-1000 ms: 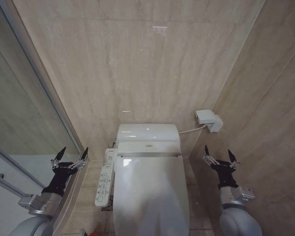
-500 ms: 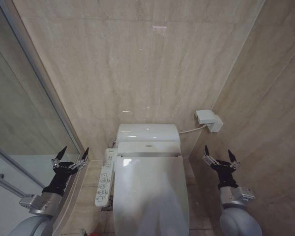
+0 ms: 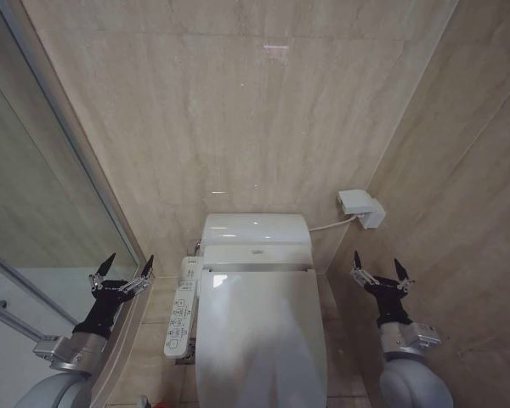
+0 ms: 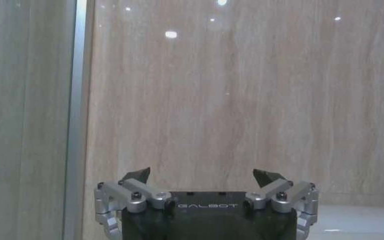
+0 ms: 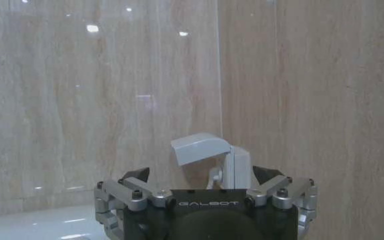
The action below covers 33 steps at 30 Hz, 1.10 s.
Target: Open the toilet lid, clean the toilet bowl with a toilet brush, close the toilet lid, and flush.
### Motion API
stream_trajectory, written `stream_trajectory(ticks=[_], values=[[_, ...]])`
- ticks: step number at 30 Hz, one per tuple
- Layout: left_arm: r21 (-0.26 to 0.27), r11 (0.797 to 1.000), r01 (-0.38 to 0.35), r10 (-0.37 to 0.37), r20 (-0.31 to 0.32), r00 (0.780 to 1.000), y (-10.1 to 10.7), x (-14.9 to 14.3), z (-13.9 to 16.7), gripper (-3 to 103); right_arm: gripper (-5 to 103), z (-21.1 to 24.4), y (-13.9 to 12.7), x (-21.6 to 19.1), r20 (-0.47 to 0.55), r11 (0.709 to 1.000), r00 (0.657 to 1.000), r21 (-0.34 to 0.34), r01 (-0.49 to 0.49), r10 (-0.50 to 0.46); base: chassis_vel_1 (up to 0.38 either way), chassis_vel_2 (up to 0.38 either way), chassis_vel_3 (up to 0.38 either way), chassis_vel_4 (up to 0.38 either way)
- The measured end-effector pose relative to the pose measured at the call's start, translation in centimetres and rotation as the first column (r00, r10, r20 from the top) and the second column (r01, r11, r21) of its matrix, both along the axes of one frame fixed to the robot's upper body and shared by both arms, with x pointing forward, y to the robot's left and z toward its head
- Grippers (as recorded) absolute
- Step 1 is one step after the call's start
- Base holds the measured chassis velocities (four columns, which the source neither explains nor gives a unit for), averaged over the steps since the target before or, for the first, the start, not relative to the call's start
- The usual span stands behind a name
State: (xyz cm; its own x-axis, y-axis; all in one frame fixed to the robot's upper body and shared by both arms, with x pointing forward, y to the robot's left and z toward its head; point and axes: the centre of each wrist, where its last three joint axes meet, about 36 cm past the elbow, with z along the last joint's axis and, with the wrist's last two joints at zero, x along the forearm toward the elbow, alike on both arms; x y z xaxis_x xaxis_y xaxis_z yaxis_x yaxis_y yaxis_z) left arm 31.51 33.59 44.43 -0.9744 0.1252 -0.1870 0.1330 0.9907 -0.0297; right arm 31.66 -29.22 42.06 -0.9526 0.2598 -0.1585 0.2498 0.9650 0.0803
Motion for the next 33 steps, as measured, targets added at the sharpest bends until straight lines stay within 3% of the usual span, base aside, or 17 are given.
stream_trajectory(ticks=[19, 33], values=[[0.000, 1.000, 0.000, 0.000, 0.000, 1.000, 0.01, 0.00, -0.01, 100, 100, 0.00, 0.00, 0.00, 0.000, 1.000, 1.000, 0.000, 0.000, 0.000, 0.002, -0.003, -0.005, 0.007], [0.000, 1.000, -0.001, 0.001, 0.000, 1.000, 0.01, 0.00, -0.01, 100, 100, 0.00, 0.00, 0.00, 0.000, 1.000, 1.000, 0.000, 0.000, 0.000, 0.181, -0.171, -0.167, 0.163]])
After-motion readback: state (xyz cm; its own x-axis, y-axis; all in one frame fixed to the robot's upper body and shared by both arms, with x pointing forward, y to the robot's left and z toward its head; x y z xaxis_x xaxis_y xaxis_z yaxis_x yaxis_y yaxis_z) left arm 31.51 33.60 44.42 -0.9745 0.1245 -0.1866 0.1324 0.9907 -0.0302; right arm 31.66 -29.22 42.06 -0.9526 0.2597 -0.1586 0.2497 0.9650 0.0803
